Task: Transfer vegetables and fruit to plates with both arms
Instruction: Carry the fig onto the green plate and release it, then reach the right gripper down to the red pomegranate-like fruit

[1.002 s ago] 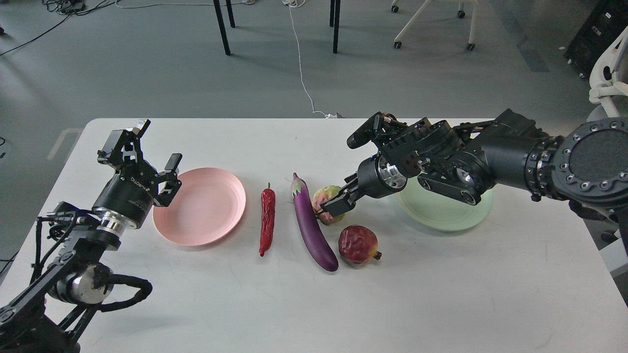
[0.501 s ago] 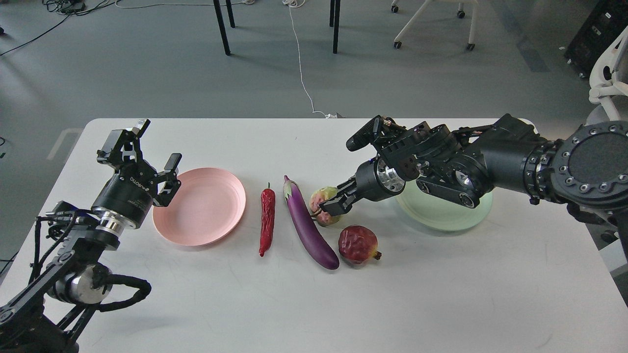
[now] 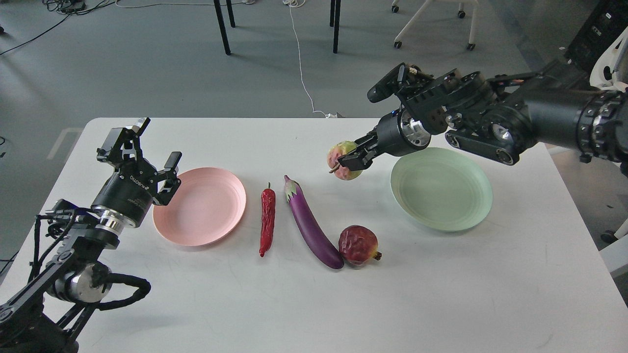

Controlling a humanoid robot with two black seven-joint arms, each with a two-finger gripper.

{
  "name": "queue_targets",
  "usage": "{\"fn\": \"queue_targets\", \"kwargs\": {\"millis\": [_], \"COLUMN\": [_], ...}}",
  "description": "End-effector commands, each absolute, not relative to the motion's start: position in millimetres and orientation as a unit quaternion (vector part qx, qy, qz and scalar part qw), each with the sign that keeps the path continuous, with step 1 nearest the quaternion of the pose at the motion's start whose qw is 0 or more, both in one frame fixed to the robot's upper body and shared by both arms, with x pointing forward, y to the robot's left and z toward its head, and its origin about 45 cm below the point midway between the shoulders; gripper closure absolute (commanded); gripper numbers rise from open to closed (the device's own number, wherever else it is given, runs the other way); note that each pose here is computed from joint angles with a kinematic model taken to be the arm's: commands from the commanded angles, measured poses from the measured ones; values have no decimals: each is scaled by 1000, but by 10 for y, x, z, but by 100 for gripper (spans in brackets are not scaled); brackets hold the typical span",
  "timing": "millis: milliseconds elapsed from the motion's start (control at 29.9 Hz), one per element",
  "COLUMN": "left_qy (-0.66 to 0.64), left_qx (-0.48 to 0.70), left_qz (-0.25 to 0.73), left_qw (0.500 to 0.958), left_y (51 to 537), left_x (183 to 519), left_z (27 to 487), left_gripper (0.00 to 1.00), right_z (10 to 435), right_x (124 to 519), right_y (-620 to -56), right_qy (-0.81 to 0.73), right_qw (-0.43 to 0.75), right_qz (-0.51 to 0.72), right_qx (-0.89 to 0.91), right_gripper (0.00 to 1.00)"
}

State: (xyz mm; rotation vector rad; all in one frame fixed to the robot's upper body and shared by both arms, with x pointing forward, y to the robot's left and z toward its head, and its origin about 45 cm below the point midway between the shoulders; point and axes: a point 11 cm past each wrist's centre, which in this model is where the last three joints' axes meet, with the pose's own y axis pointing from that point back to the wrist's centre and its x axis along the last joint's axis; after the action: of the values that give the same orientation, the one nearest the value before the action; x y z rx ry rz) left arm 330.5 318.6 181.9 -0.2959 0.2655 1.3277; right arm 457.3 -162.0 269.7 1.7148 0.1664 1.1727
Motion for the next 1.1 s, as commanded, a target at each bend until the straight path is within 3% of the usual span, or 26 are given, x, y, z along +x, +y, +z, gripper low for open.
{"fn": "queue_targets", "kwargs": {"millis": [0, 267, 735, 868, 968, 1069], "left_qy": [124, 125, 125, 125, 125, 124], "left_qx": [-138, -139, -138, -138, -138, -137], "left_qz": [610, 610, 608, 608, 608, 608], "left_qw": [770, 770, 772, 772, 772, 772], "left_y": [3157, 3142, 3129, 3129, 3131, 3136], "left_x": [3311, 3309, 3311, 3311, 3307, 3306], "left_z": [1817, 1806, 1809, 1809, 1809, 1810], "left_gripper": [2, 2, 2, 2, 2, 2], "right_z": [2900, 2785, 2180, 2060, 2010, 2013], "right_x": [4674, 4508, 4423, 4446, 4443, 4435], "right_y": [-2130, -3326, -3499, -3475, -3468, -3475], "right_qy": [48, 21, 11, 8, 8, 4], "right_qw": [540, 615, 610, 608, 608, 606], "right_qz": [490, 434, 438, 448, 448, 445], "right_qx": [683, 658, 660, 655, 656, 659], "right_gripper": [54, 52, 45, 37, 18, 6]}}
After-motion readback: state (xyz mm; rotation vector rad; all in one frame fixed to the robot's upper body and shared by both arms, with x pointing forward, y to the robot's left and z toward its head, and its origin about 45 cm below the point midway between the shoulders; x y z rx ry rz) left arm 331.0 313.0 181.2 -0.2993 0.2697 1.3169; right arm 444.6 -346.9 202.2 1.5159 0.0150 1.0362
